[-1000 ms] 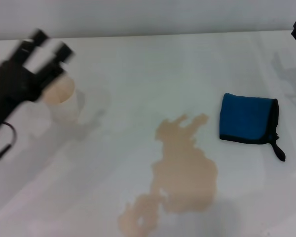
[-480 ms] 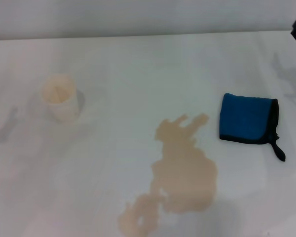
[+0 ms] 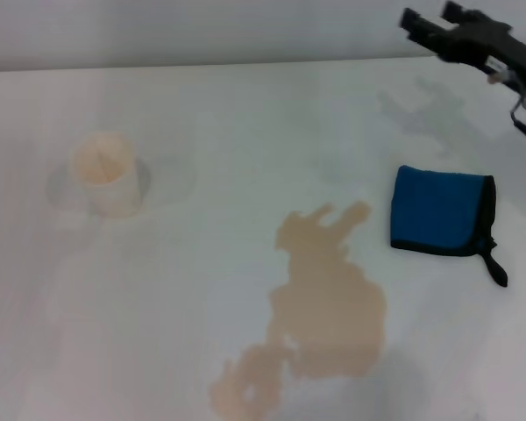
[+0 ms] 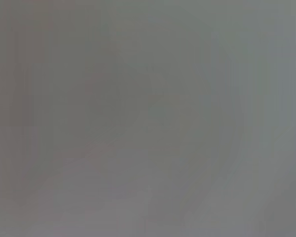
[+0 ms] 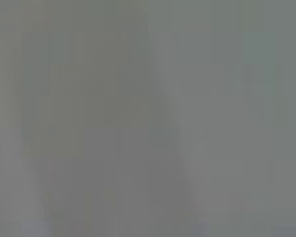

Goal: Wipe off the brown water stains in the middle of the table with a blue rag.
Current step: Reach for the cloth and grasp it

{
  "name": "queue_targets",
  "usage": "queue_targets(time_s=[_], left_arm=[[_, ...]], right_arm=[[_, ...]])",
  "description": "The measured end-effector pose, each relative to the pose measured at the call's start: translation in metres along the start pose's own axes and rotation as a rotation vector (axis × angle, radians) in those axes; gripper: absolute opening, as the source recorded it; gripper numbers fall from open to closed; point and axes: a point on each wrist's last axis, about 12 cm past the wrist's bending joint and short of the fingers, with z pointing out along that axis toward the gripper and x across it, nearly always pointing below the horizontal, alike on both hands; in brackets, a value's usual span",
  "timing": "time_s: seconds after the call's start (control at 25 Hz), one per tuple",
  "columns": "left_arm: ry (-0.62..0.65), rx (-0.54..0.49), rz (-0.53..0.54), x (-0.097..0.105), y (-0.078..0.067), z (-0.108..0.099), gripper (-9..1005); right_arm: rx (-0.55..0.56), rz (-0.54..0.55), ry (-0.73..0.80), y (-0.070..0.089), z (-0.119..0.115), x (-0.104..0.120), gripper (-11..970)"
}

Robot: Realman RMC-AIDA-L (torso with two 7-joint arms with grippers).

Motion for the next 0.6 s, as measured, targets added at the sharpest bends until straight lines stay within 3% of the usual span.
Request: queue_targets(time_s=[0.28,0.4,0.6], left_arm=[[0.004,0.000,-0.001,0.001,-0.001,0.005,888],[0.002,0.002,-0.001,0.001,-0.001,0.006,888],[0.001,0.008,-0.003,0.001,-0.003,0.009,887]], right_arm=[[-0.124,-0.043,0.199,0.000,0.015,-0.042,856],[-0.173,-0.083,0.337,0.000,0.021,-0.060,855],[-0.226,-0.061,0.607,-0.005,0.018,-0.090,855]])
